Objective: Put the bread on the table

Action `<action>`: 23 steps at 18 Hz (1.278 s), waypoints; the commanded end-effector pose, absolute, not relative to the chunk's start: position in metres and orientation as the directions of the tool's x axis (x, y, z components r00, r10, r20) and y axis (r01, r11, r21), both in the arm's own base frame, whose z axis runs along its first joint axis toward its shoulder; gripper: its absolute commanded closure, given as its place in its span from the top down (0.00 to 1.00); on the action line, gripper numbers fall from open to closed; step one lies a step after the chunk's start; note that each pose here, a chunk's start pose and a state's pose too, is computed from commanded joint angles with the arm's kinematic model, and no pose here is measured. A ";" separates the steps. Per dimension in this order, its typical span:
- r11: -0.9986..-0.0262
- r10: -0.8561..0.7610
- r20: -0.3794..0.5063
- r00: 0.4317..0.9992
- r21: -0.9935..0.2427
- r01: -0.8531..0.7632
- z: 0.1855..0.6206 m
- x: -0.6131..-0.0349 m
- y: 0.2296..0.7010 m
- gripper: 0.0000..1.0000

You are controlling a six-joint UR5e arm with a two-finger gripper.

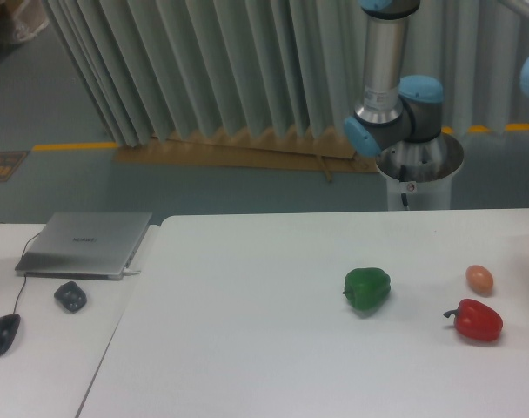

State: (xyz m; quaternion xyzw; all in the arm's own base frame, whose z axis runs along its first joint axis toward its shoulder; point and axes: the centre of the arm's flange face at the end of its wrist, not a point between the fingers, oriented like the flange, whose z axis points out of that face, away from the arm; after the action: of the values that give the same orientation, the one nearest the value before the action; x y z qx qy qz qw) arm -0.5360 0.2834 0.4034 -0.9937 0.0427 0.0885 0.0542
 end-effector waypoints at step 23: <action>-0.884 0.360 -0.030 0.932 -0.330 0.331 0.329 -0.525 0.241 1.00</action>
State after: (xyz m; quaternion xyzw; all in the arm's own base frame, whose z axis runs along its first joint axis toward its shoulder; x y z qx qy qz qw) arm -0.5251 0.2410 0.3292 -0.9695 -0.1783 0.0452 0.1617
